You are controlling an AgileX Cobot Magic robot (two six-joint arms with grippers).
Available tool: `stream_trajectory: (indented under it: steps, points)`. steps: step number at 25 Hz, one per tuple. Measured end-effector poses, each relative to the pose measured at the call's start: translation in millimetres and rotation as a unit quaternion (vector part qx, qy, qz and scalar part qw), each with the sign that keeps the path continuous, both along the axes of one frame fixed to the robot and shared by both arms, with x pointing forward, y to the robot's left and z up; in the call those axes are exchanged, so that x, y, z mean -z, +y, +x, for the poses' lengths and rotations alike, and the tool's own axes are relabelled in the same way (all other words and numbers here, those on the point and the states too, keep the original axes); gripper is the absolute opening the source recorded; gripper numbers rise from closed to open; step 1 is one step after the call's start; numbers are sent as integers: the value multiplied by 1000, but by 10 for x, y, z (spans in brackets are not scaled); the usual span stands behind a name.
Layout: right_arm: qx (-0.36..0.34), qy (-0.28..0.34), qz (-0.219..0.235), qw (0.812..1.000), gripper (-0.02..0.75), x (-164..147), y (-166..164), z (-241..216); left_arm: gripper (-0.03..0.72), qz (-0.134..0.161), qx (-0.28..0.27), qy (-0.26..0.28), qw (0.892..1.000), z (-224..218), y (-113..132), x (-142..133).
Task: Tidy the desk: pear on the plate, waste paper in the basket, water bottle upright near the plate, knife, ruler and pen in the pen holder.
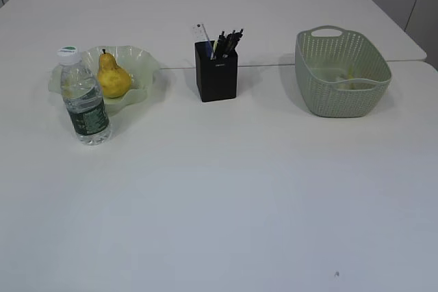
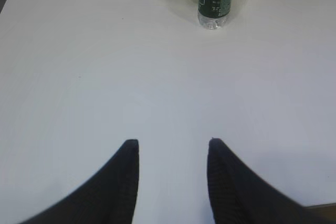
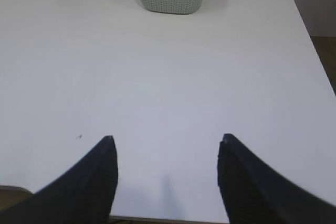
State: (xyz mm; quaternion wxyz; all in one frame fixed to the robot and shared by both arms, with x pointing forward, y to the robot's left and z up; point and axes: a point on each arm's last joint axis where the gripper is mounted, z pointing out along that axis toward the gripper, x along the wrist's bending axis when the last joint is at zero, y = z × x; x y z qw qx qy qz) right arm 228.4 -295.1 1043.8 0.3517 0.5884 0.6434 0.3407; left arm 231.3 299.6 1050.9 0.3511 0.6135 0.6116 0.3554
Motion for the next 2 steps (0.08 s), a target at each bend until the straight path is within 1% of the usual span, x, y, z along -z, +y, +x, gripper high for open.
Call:
stream_trajectory:
  steps: [2]
  points:
    - [0,0,0,1000,478,0,0,0,295,0,0,0,1000,0,0,0]
